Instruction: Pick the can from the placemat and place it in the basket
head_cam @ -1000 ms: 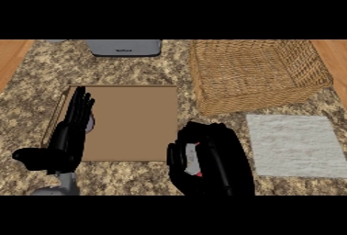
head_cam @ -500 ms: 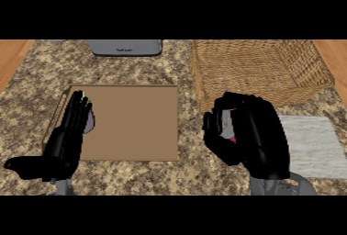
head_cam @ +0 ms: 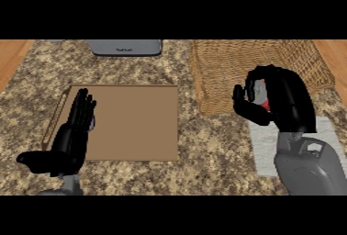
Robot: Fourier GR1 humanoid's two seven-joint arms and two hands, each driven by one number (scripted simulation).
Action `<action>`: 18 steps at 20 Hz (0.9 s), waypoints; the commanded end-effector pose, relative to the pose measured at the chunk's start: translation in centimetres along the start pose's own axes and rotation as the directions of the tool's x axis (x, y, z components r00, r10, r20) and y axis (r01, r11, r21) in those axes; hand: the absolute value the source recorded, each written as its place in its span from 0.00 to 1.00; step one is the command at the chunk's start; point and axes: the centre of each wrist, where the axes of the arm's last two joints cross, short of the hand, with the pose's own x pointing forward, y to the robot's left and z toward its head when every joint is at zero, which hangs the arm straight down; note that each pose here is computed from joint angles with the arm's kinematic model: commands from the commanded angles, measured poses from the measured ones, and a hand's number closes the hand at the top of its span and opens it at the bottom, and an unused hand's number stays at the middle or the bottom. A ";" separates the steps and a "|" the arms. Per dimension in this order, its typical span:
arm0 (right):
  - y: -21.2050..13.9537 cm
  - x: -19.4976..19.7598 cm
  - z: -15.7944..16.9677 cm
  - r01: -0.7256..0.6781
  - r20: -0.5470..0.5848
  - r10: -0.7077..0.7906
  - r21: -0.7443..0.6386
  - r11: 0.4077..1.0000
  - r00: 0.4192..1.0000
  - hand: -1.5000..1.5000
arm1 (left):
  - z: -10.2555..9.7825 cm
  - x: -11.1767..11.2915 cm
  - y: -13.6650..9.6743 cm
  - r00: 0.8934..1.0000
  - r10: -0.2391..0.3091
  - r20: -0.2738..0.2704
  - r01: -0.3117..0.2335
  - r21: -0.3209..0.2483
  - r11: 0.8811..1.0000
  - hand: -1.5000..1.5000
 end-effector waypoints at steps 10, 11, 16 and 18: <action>2.5 -6.5 -5.1 -0.116 -0.002 0.116 0.043 0.992 0.993 1.00 | -1.6 0.7 1.1 1.000 -0.001 -0.001 0.001 0.004 1.000 0.50; 1.5 -9.2 -4.3 -0.123 -0.043 0.126 0.070 0.990 0.991 1.00 | -0.3 -0.7 1.6 1.000 0.011 0.003 -0.011 -0.010 1.000 0.50; 2.0 -11.5 -5.2 -0.100 -0.042 0.104 0.075 0.992 0.994 1.00 | 0.3 0.6 -0.7 1.000 -0.004 0.000 0.004 -0.002 1.000 0.50; 5.4 -11.6 -4.2 -0.082 -0.036 0.084 0.062 0.995 0.996 1.00 | -0.2 -0.4 -0.9 1.000 0.002 0.010 -0.002 0.009 1.000 0.50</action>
